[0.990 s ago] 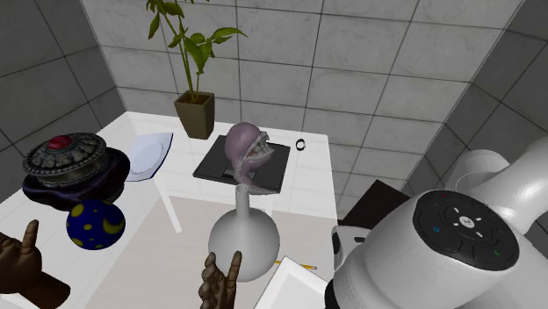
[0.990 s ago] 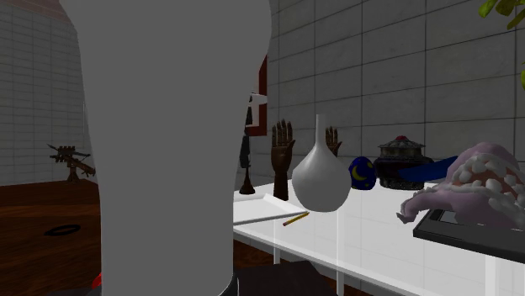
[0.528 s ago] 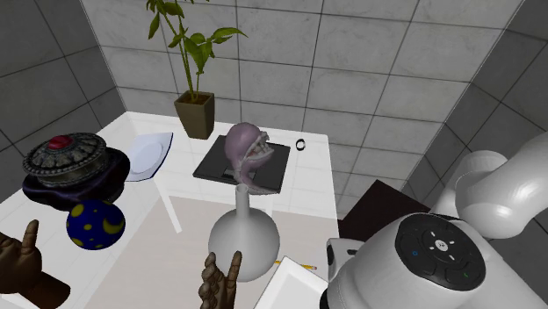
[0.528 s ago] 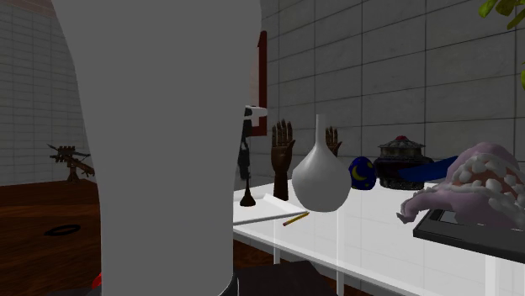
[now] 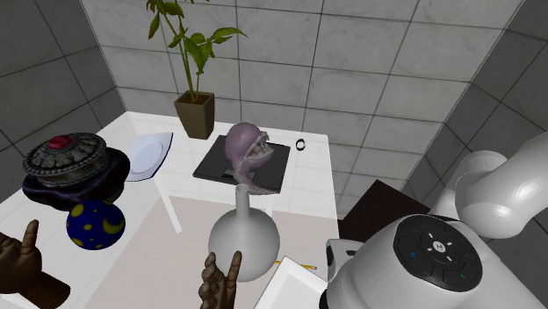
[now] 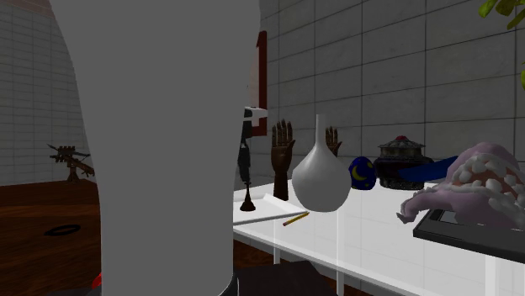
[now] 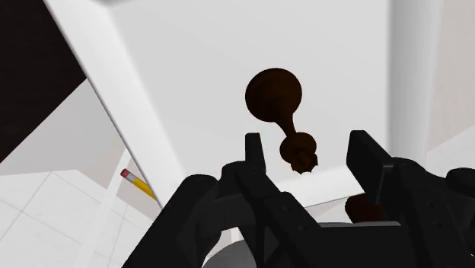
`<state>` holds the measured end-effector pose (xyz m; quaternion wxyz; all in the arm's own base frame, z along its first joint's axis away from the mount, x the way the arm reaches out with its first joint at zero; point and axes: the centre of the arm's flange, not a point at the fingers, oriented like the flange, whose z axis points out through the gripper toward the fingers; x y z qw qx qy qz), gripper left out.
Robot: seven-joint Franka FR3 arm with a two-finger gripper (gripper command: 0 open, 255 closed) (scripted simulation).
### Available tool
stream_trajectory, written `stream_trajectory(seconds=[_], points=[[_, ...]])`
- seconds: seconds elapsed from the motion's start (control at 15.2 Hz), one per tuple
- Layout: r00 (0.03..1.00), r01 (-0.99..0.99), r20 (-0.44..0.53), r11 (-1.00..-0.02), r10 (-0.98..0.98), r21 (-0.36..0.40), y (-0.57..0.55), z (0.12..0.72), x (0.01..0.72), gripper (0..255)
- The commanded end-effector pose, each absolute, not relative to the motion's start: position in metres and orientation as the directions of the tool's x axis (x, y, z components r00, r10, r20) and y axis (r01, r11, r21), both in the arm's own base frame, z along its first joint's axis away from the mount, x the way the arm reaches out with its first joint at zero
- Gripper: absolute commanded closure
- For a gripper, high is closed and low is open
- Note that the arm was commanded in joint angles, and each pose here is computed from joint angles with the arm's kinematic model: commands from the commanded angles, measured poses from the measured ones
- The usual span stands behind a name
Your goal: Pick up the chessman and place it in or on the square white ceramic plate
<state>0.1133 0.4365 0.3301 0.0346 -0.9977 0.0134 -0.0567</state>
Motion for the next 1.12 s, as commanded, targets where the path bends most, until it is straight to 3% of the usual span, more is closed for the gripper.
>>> stream_trajectory(seconds=[0.0,0.26,0.53,1.06], points=[[0.993,-0.023,0.112,-0.997,-0.031,-0.071,0.437,0.330,0.113,0],[0.993,-0.023,0.112,-0.997,-0.031,-0.071,0.437,0.330,0.113,0],[0.993,-0.023,0.112,-0.997,-0.031,-0.071,0.433,0.380,0.108,0],[0.993,-0.023,0.112,-0.997,-0.031,-0.071,0.433,0.380,0.108,0]])
